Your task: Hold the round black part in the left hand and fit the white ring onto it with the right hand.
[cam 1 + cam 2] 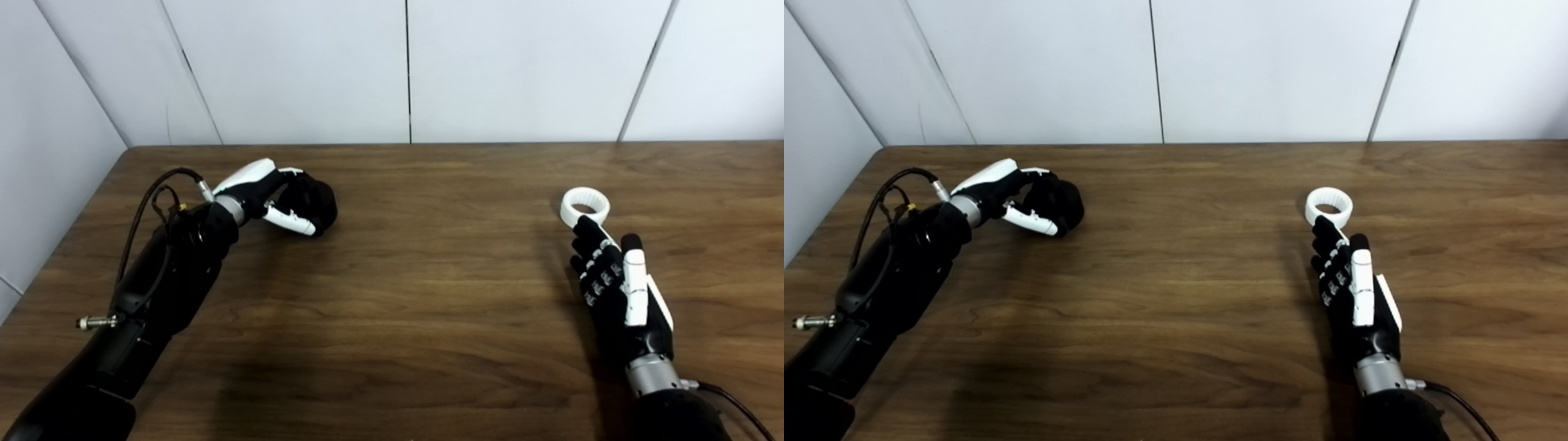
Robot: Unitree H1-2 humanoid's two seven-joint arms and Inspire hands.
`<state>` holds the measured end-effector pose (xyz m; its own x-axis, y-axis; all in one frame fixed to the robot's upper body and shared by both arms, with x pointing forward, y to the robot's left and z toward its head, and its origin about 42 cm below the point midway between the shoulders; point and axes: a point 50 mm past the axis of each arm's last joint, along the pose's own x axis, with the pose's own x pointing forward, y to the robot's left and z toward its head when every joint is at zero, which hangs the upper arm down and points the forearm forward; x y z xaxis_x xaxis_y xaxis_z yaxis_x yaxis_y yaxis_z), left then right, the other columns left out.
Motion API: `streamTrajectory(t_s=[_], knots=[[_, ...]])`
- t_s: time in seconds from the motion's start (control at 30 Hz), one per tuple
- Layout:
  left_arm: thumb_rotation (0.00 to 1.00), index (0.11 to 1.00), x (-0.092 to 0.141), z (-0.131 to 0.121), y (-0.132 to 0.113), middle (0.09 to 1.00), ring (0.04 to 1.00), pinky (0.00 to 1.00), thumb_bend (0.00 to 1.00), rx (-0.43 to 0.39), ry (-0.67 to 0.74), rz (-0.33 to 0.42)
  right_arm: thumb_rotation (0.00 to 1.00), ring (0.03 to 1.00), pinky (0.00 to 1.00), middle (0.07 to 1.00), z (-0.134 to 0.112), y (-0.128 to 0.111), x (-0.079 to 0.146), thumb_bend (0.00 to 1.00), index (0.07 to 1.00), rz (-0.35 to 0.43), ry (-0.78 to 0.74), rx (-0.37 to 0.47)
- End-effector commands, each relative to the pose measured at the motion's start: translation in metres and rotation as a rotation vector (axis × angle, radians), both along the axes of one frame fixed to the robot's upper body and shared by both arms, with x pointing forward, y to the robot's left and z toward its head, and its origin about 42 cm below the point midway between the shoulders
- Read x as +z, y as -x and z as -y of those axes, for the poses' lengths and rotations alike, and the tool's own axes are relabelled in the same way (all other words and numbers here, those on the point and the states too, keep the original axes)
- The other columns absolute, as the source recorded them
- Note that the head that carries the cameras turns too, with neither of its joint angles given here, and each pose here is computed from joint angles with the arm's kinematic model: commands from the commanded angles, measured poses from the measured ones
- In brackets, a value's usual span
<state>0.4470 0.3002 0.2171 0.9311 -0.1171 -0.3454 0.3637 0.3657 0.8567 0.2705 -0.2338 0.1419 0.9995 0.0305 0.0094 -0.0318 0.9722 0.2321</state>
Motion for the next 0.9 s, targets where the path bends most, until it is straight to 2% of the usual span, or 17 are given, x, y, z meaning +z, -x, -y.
streamTrajectory(t_s=[0.0, 0.4, 0.87], knots=[[0.35, 0.862, 0.026, 0.001, -0.010, 0.965, 1.000, 0.90, 0.98, -0.010, -0.029, 0.087, 1.00, 0.993, 1.00, 0.953, 0.002, 0.002, 0.014, 0.55, 0.902, 0.076, 0.000, -0.003], [0.35, 0.787, 0.023, 0.003, -0.008, 0.939, 1.000, 0.88, 0.94, -0.019, -0.037, 0.078, 1.00, 0.982, 1.00, 0.941, 0.003, 0.000, 0.015, 0.55, 0.902, 0.077, 0.006, -0.005], [0.36, 0.800, 0.005, 0.013, 0.013, 0.950, 0.999, 0.84, 0.94, -0.092, -0.061, 0.050, 1.00, 0.987, 1.00, 0.946, 0.004, -0.004, 0.018, 0.55, 0.908, 0.086, 0.013, 0.005]])
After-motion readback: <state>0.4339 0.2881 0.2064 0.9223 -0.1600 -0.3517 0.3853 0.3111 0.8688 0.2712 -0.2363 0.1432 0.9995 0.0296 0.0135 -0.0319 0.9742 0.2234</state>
